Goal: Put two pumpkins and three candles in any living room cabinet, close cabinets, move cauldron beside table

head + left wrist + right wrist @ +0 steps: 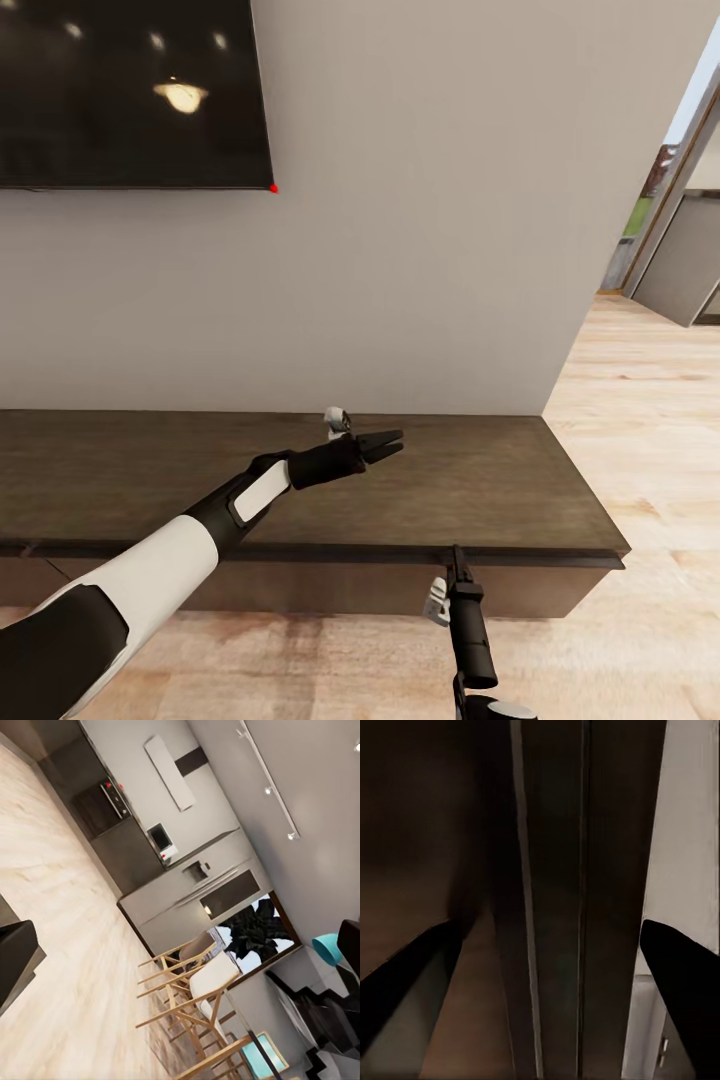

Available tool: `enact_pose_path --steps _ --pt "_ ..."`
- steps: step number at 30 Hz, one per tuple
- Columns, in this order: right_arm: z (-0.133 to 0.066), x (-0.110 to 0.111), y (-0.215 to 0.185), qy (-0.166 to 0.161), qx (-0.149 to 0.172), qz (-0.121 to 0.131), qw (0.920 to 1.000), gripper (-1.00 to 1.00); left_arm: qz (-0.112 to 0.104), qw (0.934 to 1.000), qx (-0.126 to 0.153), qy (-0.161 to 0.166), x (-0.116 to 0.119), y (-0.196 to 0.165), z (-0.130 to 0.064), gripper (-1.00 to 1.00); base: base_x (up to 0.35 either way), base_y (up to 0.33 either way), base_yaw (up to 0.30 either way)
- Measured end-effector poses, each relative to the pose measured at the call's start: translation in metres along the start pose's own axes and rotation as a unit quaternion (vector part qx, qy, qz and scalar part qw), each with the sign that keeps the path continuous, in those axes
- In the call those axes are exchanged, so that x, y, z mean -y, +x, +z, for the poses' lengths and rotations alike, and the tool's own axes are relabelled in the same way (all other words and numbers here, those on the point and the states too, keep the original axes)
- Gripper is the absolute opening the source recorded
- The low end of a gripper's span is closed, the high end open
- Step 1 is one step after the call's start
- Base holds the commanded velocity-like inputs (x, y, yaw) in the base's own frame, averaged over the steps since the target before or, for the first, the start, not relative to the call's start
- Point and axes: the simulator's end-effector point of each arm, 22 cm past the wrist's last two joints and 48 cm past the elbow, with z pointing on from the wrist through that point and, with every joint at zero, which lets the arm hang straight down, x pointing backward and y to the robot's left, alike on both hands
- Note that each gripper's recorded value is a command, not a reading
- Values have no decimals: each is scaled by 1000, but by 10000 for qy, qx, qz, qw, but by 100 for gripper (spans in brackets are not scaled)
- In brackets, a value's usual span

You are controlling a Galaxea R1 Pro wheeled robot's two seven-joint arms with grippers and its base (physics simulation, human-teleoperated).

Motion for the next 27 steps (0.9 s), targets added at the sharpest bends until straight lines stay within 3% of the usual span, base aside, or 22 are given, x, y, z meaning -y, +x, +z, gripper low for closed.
enact_pose_path --steps 9,27 --pt "2 10 1 197 -52 -81 9998 -100 -2 10000 1 -2 0 0 0 100 -40 20 0" --pt "4 9 6 164 -105 -22 9998 -100 -6 10000 5 -14 -1 0 -2 100 -20 10 0"
